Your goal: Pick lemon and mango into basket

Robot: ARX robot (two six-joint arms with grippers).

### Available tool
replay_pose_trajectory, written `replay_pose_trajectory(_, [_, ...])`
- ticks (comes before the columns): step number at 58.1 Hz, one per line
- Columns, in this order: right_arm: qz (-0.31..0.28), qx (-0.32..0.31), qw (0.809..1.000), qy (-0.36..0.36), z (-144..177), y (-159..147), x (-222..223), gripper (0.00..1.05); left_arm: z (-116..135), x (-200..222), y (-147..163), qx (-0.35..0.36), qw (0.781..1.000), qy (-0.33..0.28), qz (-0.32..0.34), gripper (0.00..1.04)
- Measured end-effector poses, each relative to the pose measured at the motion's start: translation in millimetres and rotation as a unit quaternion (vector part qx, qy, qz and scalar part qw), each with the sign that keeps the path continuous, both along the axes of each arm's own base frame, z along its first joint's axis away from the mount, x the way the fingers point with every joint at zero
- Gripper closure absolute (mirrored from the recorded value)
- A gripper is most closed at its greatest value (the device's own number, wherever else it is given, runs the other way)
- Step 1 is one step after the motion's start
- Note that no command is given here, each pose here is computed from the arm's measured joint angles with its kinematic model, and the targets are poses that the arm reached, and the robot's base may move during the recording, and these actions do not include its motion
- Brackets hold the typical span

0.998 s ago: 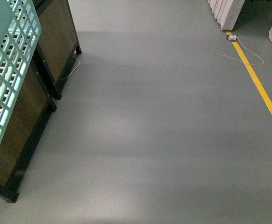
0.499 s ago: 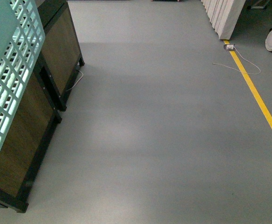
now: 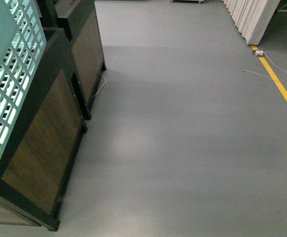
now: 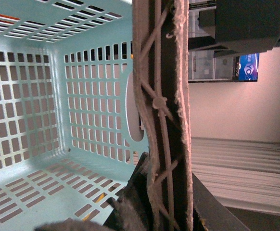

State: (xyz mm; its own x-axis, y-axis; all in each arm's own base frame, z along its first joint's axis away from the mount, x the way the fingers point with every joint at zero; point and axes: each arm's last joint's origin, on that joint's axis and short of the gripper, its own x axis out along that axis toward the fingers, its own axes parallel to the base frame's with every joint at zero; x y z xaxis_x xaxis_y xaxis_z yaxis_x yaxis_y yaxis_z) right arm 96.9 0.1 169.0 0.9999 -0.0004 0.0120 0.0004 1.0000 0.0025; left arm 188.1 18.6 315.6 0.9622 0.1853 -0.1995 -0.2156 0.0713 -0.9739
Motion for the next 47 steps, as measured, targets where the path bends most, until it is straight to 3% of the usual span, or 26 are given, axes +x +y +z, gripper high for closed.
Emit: replay_pose_trajectory(47, [0.001, 0.000, 1.000, 0.000, 0.0, 0.0, 0.0, 0.09, -0.1, 0.1, 0.0, 0.001, 1.000, 0.000, -0.001, 0.98])
